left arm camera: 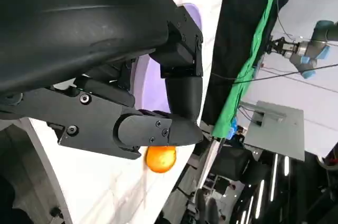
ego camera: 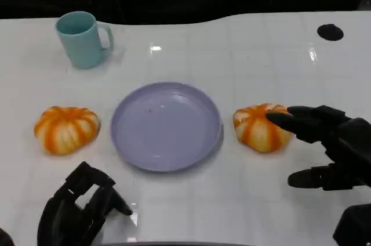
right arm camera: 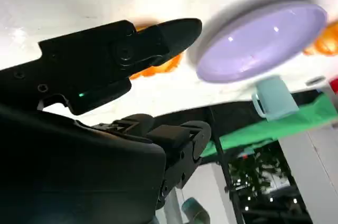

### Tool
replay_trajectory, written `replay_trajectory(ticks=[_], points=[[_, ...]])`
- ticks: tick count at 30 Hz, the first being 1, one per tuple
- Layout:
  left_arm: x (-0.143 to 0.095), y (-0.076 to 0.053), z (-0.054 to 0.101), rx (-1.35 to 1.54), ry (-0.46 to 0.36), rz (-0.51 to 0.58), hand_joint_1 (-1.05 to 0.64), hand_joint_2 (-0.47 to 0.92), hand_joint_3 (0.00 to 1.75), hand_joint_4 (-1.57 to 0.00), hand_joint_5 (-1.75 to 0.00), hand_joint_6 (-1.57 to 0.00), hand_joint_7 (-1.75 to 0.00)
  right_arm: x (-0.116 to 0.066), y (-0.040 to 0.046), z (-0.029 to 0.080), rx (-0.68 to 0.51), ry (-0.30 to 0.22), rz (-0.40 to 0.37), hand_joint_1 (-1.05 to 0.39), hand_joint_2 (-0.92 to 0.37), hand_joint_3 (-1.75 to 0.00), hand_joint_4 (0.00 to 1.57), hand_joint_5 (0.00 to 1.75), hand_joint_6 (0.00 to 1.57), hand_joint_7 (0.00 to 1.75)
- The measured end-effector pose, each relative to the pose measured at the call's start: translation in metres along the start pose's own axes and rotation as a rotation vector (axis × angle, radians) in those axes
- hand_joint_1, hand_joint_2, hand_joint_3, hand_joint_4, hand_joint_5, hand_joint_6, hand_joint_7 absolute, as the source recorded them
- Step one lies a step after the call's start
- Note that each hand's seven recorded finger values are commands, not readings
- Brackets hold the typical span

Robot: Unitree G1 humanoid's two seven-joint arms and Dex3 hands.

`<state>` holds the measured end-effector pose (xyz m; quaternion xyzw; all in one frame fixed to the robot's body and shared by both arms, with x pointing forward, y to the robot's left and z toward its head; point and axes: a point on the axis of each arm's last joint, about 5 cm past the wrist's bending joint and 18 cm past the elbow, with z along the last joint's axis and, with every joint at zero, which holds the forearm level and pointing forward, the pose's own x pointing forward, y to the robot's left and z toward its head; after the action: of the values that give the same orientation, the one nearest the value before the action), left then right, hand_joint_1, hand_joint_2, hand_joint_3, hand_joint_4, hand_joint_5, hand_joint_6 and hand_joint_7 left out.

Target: Grasp the bread from the table and place it into the plate.

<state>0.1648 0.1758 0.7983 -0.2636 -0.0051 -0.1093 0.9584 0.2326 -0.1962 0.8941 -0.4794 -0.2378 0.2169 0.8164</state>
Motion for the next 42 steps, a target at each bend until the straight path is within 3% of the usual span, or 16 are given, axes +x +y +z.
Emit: replay_trajectory(ticks=[6,23,38,42], points=[[0.0,0.002,0.001,0.002,0.006,0.003,-0.52,0.92,0.25,-0.59,-1.75,-0.5,-1.5,0.015,0.0045,0.0,-0.112,-0.003,0.001,-0.5,-0.85,0.0,0.23,0.06,0.28,0.0],[0.0,0.002,0.001,-0.003,0.011,0.005,-0.53,0.92,0.24,-0.59,-1.75,-0.49,-1.53,0.051,0.0317,-0.009,-0.336,0.052,0.14,-0.55,-0.85,0.0,0.29,0.04,0.32,0.01],[0.0,0.002,0.0,-0.005,0.011,0.004,-0.52,0.92,0.25,-0.58,-1.75,-0.48,-1.51,0.081,0.0423,-0.006,-0.387,0.122,0.199,-0.51,-0.86,0.0,0.3,0.01,0.31,0.01],[-0.001,0.001,0.0,-0.006,0.007,0.003,-0.52,0.92,0.26,-0.58,-1.75,-0.49,-1.5,0.083,0.0472,-0.004,-0.37,0.137,0.216,-0.4,-0.86,0.0,0.46,0.05,0.44,0.04]])
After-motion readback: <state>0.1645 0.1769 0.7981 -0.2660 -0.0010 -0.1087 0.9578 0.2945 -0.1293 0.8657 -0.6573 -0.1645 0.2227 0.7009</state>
